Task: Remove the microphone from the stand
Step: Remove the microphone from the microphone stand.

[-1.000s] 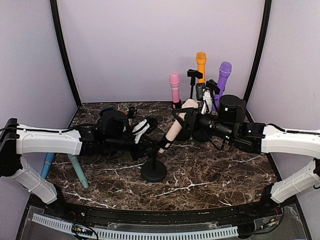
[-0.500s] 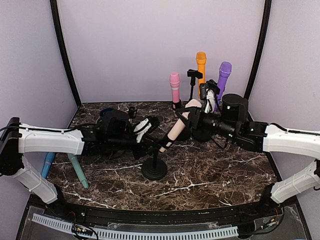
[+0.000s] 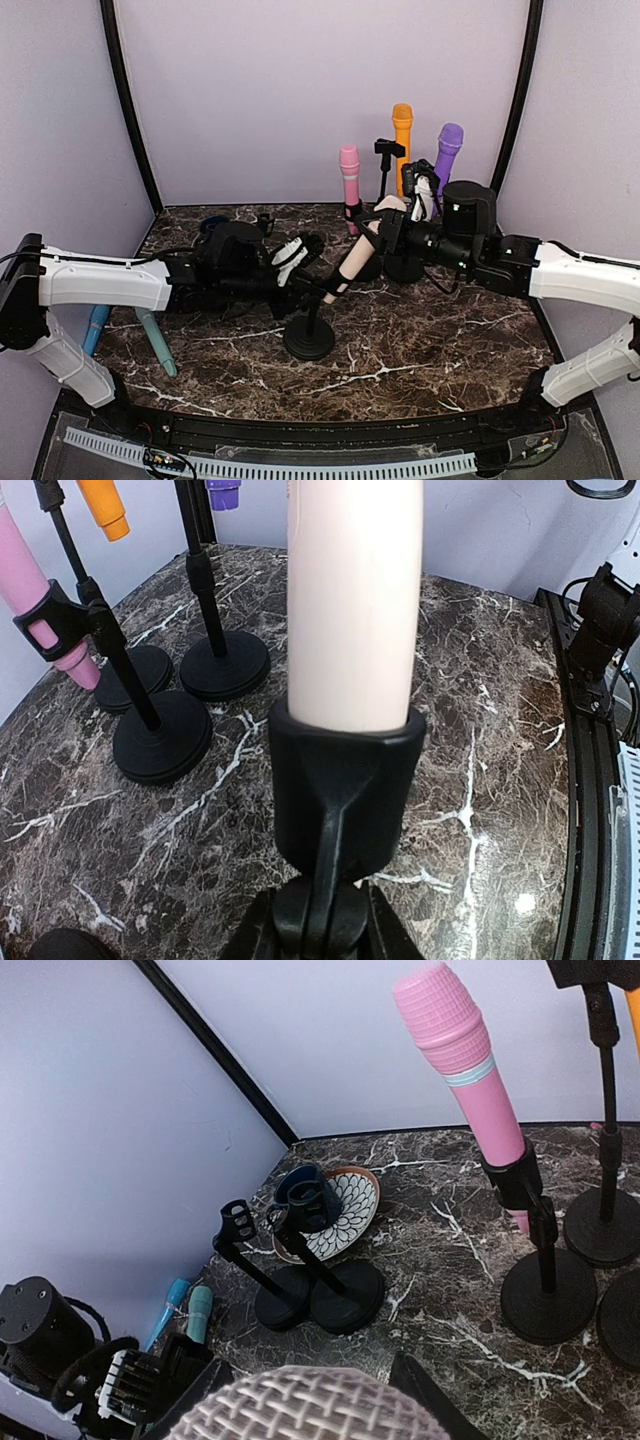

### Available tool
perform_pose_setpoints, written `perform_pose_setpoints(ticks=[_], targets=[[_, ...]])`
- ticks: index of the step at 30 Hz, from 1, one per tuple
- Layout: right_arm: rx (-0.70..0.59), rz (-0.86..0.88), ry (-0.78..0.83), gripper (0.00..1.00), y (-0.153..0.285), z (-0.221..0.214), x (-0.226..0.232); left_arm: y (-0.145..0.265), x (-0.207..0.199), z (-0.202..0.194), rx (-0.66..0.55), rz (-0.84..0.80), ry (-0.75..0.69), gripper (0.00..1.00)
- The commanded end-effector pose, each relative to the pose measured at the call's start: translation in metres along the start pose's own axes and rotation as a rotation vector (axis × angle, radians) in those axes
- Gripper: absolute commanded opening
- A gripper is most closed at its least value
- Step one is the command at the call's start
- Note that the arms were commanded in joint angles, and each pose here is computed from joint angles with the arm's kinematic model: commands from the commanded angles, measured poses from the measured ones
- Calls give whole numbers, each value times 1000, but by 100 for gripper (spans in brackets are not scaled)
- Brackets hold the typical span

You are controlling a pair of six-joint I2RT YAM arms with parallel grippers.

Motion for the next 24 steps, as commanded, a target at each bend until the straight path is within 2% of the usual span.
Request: perform_pose_setpoints(ticks=[1, 7, 13, 17, 24], targets=[[-75, 154, 122, 26, 16, 33, 41, -6, -38, -58, 205, -129, 23, 0], [-26, 309, 226, 27, 28, 31, 64, -5, -37, -59, 208, -122, 17, 0], [-7, 390, 241, 27, 34, 31, 71, -5, -36, -59, 208, -121, 16, 0], [-39, 349, 194, 27, 31, 39, 63, -5, -36, -59, 209, -118, 13, 0], [-104, 179, 87, 27, 25, 55, 38, -5, -34, -61, 214, -109, 11, 0]])
Point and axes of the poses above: each gripper's point midway between its finger pads, its own y axis back along the fingers, its own x axis along the line the jaws close on, z = x × y, the point moved 1 cm from there along y, back along the fingers, and after that the axes turned 15 degrees about -y, right-handed, at the moved point
